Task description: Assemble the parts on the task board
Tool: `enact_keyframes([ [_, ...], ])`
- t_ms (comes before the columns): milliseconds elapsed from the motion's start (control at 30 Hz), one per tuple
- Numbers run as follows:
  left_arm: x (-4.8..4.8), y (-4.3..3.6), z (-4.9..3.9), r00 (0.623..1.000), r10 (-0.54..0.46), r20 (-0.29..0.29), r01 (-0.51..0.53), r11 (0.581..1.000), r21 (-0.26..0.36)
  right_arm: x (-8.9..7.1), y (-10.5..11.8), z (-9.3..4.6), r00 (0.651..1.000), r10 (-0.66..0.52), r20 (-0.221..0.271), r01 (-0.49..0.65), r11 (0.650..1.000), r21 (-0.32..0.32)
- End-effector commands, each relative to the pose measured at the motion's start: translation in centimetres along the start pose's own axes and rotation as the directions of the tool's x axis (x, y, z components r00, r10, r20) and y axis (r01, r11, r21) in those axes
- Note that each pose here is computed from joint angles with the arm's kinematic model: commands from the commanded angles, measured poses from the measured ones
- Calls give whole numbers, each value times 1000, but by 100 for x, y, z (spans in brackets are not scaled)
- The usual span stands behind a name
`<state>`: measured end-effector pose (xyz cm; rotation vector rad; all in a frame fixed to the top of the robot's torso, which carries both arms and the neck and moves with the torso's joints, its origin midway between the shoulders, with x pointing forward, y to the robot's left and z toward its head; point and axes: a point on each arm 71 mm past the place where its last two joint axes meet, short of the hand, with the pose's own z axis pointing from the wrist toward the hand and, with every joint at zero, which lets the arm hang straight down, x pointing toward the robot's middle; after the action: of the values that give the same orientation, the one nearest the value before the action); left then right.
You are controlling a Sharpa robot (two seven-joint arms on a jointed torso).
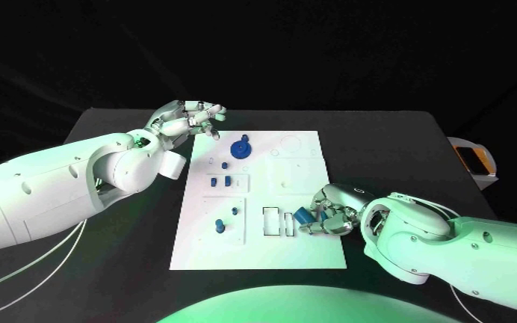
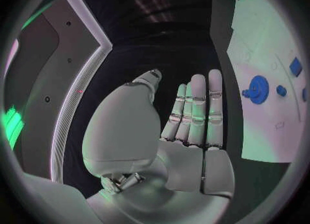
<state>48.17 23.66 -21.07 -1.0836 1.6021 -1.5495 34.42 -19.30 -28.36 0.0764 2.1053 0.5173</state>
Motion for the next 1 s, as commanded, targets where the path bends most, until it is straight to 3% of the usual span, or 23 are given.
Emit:
enact_keyframes([
  [33,31,-6,1,1000,-5,-23,5,1000,4,41,-20,9,999,-36,-7,36,999,15],
  [267,23,-5,-5,1000,-4,-22,4,1000,2,24,-18,1,999,35,32,-36,999,20],
  [467,22,-3,-9,1000,-5,-26,5,1000,-2,3,-18,-34,988,149,36,-150,988,34],
  [767,15,-12,-9,1000,7,-11,-7,1000,10,-181,119,-67,973,223,61,-223,975,5],
  [1000,1,-26,-19,1000,10,2,-10,1000,25,-184,245,-29,968,250,22,-249,968,-13],
])
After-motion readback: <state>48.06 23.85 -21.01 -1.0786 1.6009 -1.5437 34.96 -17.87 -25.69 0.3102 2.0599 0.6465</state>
